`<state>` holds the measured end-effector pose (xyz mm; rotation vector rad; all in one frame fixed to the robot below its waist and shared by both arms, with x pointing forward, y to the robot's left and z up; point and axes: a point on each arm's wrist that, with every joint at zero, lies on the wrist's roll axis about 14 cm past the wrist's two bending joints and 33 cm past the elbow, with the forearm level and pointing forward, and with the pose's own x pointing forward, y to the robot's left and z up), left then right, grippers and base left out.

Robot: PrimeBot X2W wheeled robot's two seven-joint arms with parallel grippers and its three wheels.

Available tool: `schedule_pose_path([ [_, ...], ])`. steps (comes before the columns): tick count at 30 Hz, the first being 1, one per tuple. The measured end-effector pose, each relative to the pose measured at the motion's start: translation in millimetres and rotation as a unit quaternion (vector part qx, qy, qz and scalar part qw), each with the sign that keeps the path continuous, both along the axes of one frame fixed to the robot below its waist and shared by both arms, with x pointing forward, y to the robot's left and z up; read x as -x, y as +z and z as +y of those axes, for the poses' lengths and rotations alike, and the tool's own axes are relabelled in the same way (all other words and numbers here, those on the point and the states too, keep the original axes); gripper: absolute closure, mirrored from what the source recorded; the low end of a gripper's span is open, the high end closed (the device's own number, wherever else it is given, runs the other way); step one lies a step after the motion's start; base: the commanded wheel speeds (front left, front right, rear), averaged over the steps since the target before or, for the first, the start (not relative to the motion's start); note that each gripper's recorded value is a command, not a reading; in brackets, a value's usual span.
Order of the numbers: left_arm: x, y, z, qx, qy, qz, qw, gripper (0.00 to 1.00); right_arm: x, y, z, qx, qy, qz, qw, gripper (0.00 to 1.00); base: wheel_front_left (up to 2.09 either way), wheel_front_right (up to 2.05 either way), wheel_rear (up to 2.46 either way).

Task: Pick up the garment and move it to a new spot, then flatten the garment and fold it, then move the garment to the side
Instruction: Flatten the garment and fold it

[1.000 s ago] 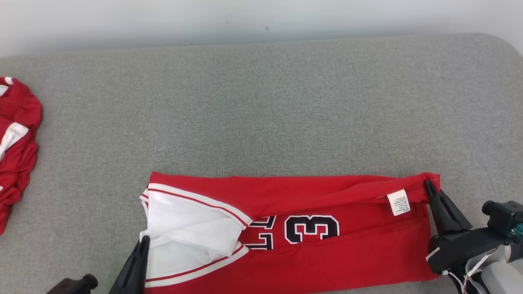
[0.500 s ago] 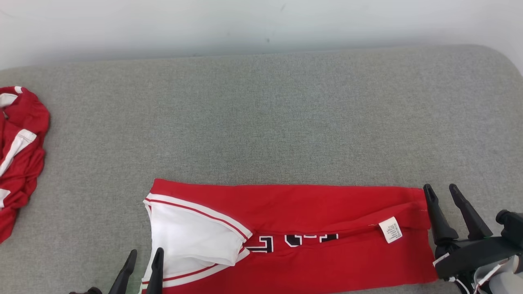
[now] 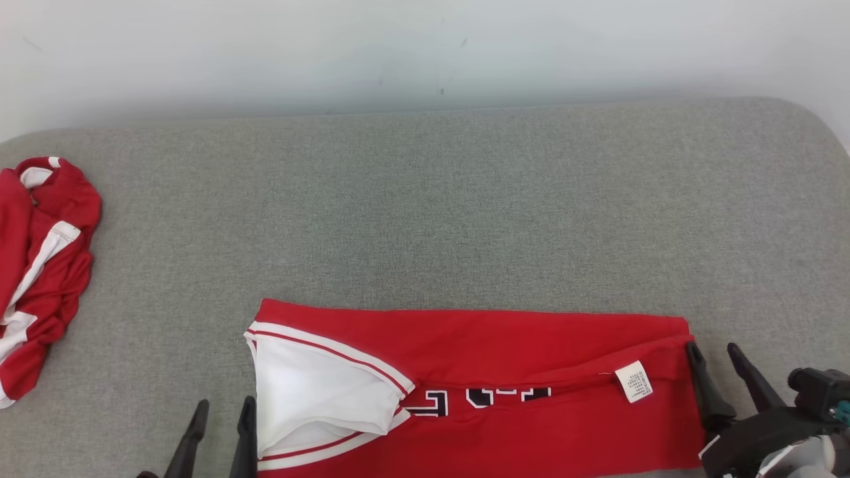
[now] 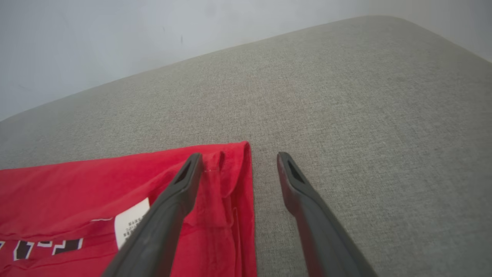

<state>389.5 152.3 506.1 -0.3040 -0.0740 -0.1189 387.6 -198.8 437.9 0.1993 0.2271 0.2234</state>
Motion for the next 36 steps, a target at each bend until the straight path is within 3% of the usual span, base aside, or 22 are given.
schedule_pose_path([
  [9,0,13,20,-0.053,0.041,-0.025,0.997,0.0,-4,-19,6,0.0,-0.002,0.039,0.999,0.0,0.0,0.0,0.0],
  [20,0,8,28,-0.06,0.054,-0.02,0.997,0.0,-4,-43,20,-0.009,0.009,0.097,0.995,0.0,0.0,0.0,0.0],
  [21,0,8,29,-0.062,0.053,-0.02,0.996,0.0,-4,-45,22,-0.012,0.011,0.101,0.995,0.13,0.0,0.0,0.0],
  [22,0,8,29,-0.063,0.054,-0.02,0.996,0.0,-4,-45,23,-0.013,0.013,0.102,0.995,0.35,0.0,0.0,0.0],
  [23,0,8,30,-0.063,0.056,-0.02,0.996,0.0,-4,-44,23,-0.016,0.013,0.101,0.995,0.75,0.0,0.0,0.0],
  [24,1,9,32,-0.063,0.058,-0.02,0.996,0.0,-4,-42,25,-0.02,0.014,0.097,0.995,1.0,0.0,0.0,0.0],
  [29,1,10,34,-0.063,0.06,-0.022,0.996,0.0,-8,-34,21,-0.018,0.011,0.081,0.997,1.0,0.0,0.0,0.0],
  [36,-2,9,31,-0.061,0.058,-0.021,0.996,0.0,-37,-2,-22,0.02,-0.025,0.029,0.999,1.0,0.0,0.0,0.0],
])
